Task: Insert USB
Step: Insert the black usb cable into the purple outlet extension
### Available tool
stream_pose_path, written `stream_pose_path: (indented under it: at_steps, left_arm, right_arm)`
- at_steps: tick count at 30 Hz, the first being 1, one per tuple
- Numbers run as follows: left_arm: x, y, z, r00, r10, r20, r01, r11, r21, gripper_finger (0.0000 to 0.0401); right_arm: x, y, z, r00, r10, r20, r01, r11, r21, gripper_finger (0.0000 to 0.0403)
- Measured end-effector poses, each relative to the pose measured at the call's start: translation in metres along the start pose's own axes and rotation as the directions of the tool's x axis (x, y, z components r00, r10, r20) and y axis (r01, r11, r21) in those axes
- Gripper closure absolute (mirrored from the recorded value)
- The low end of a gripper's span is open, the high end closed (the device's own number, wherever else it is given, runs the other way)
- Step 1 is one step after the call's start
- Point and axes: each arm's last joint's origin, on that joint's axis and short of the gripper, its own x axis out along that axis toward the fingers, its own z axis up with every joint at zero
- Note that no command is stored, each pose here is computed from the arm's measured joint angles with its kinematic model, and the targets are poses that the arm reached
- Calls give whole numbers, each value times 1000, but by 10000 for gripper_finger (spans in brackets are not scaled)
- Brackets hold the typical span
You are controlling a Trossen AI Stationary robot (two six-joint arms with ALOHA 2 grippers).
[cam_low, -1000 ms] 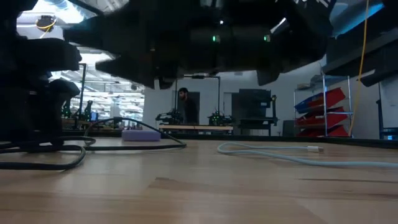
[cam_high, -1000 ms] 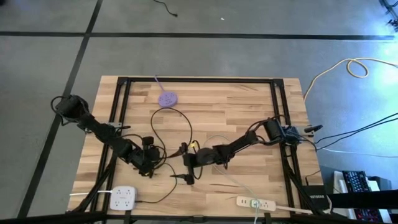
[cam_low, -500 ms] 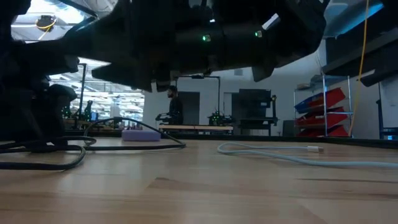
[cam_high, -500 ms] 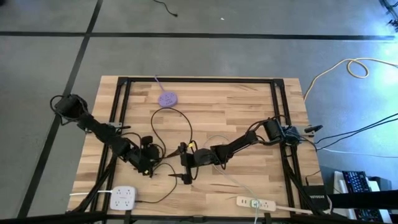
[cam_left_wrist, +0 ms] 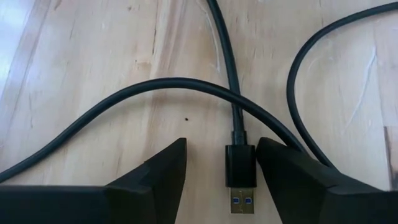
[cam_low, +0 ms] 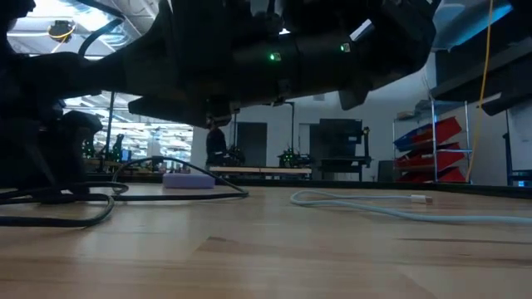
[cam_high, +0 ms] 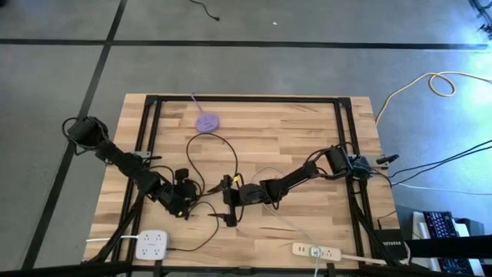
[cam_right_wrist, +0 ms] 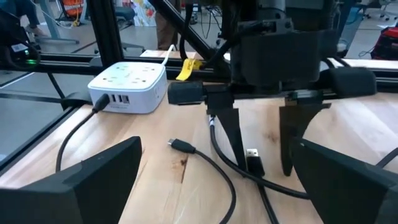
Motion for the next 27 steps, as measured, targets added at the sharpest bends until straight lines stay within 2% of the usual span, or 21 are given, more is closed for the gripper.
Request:
stream_pose_path:
  at_steps: [4, 10, 15, 21, 27]
  left_arm:
    - [0, 0, 1, 1000, -18, -6, 18, 1000, 8, 269]
    - [2, 1, 3, 999, -39, -17, 38, 998, -46, 314]
    - [-1, -2, 8, 998, -60, 1, 60, 998, -16, 344]
    - [-19, -4, 23, 996, -87, 32, 87, 996, -19, 362]
    - [-40, -2, 31, 999, -22, 45, 22, 1000, -14, 363]
  right_arm:
    - [0, 0, 1, 1000, -4, 11, 4, 1000, -1, 13]
    - [0, 0, 3, 999, -3, 35, 3, 1000, 2, 13]
    - [-2, 0, 11, 998, -3, 56, 1, 999, 32, 13]
    - [-9, 0, 34, 997, -2, 74, 0, 1000, 22, 13]
    - [-13, 1, 42, 997, 1, 83, -2, 1000, 6, 13]
